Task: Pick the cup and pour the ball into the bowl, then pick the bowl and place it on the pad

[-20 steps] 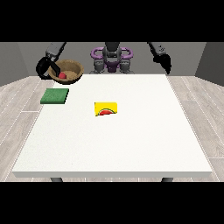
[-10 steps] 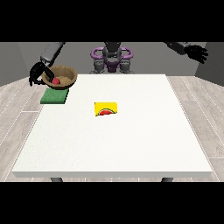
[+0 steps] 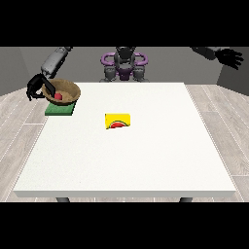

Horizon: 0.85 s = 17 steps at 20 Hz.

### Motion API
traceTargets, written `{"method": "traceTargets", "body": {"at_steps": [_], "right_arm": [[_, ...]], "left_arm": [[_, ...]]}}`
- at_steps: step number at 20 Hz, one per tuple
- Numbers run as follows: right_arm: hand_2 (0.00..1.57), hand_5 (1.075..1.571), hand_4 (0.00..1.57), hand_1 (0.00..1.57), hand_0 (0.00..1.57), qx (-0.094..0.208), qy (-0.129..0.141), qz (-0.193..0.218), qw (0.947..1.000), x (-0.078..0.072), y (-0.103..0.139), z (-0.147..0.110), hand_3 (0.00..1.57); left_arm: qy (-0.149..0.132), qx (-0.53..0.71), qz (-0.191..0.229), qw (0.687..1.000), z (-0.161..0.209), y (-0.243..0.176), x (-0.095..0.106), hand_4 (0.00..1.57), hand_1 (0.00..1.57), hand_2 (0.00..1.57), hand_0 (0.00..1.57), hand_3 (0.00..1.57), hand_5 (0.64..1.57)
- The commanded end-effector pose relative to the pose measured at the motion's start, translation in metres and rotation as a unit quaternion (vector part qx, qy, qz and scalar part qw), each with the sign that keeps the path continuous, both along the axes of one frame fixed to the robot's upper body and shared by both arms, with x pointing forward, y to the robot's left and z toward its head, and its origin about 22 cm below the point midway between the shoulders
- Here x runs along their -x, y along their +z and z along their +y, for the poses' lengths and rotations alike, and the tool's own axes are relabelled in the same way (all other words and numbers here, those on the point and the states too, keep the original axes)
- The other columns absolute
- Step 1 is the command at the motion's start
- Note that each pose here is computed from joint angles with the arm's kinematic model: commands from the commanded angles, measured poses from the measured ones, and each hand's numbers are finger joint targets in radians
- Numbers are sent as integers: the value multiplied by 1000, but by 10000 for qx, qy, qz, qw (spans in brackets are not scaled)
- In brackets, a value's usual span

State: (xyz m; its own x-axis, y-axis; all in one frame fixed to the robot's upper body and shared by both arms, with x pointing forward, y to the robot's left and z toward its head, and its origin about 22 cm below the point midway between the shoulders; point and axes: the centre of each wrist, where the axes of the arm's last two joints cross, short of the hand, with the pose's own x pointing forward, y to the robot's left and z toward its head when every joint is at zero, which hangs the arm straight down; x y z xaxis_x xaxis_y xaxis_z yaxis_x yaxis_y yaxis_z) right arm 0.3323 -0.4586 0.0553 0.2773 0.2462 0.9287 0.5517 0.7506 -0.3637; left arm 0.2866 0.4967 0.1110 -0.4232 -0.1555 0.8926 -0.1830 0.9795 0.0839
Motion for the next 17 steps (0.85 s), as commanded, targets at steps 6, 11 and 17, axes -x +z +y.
{"method": "traceTargets", "body": {"at_steps": [6,11,17], "right_arm": [[425,1460,0,0,0,-260,23,-64,9996,-9,25,-16,649],[0,1361,0,0,0,-353,-109,629,9973,4,-11,-13,0],[0,1434,476,0,0,-524,1030,431,9924,-51,45,41,0]], "left_arm": [[-13,4,-232,9997,-9,3,-7,1180,0,0,0,0,1551],[-676,-139,357,9970,-66,-2,-23,1007,0,0,0,0,1569],[-367,216,1644,9855,-88,-60,-24,902,0,0,0,0,1559]]}}
